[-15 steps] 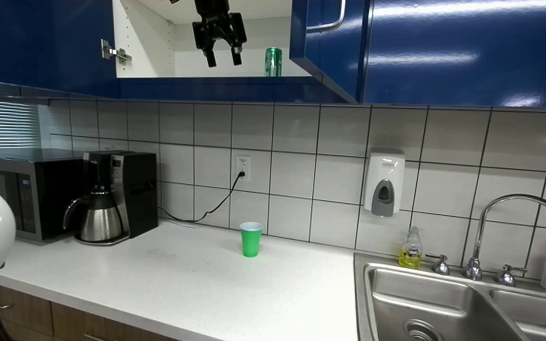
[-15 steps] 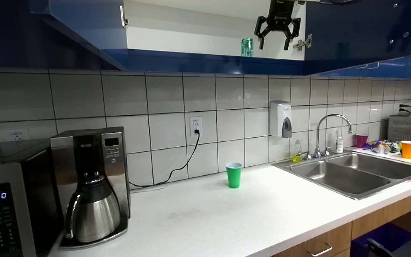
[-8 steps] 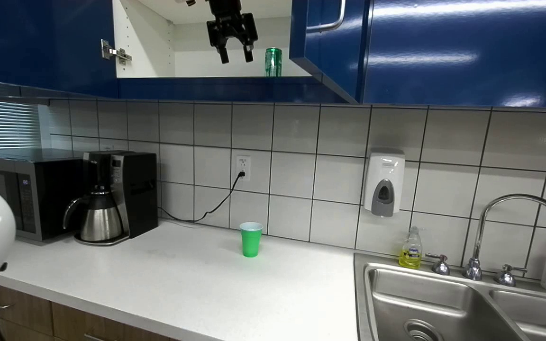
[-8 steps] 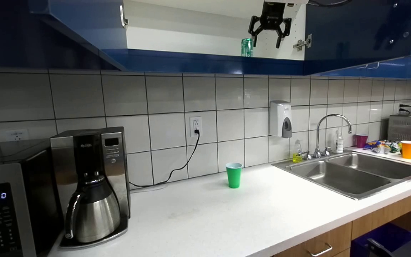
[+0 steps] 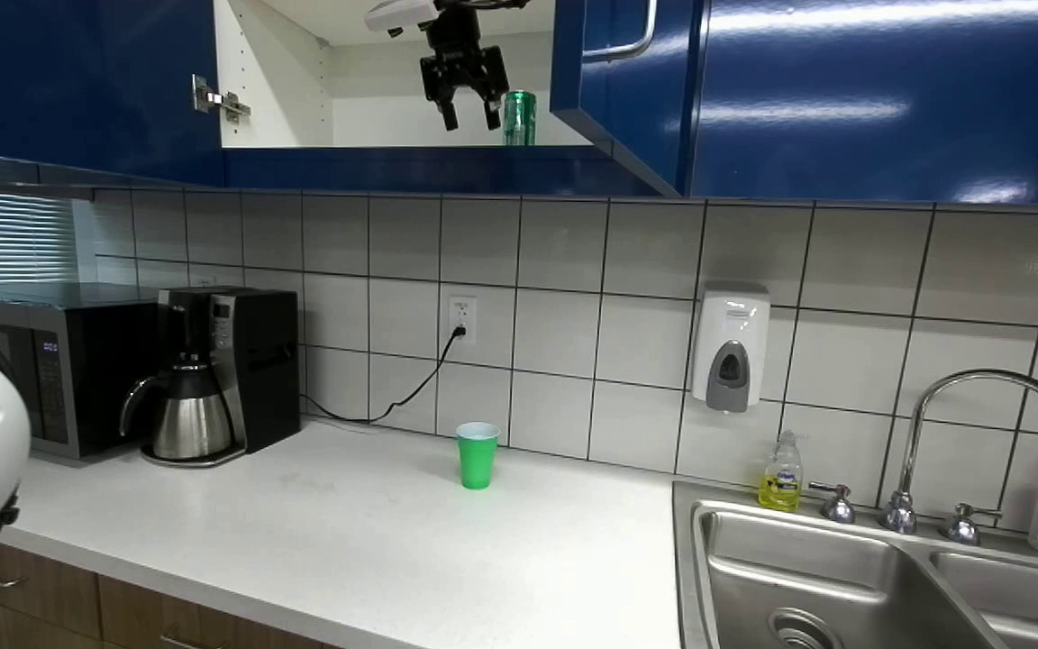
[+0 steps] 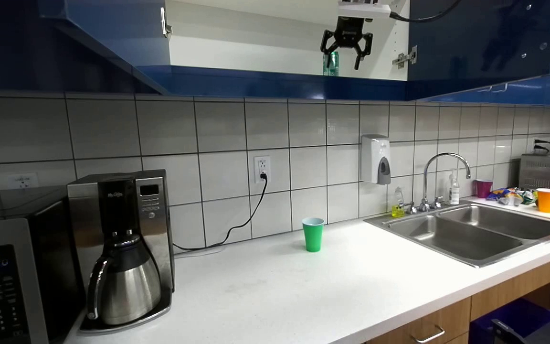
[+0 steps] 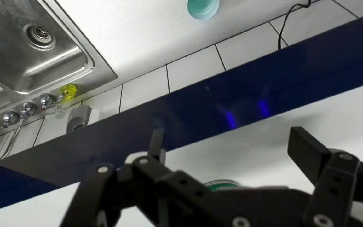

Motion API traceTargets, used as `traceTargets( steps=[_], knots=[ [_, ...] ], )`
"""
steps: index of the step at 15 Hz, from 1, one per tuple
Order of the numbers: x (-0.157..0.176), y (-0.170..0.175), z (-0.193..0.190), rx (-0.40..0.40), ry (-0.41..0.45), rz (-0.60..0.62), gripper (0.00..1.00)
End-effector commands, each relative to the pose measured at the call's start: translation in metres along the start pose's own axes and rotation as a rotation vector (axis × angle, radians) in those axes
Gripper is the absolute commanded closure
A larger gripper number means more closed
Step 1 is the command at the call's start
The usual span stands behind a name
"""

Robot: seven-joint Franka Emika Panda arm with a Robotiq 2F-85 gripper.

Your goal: Put the green can on the counter.

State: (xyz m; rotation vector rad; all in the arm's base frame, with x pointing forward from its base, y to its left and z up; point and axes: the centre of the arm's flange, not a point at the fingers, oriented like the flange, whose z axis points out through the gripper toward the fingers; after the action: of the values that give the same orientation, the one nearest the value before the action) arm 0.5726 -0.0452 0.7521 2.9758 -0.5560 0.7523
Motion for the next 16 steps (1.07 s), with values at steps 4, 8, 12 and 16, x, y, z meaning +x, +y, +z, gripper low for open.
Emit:
traceTargets(
  steps=[4, 8, 12, 16],
  knots=[
    [0.052, -0.022, 0.008, -0.011, 0.049, 0.04, 0.0],
    [0.066, -0.028, 0.009, -0.018, 0.077, 0.052, 0.0],
    [0.078, -0.033, 0.01, -0.036, 0.11, 0.061, 0.0],
    [0.091, -0.034, 0.017, -0.037, 0.122, 0.075, 0.0]
  ],
)
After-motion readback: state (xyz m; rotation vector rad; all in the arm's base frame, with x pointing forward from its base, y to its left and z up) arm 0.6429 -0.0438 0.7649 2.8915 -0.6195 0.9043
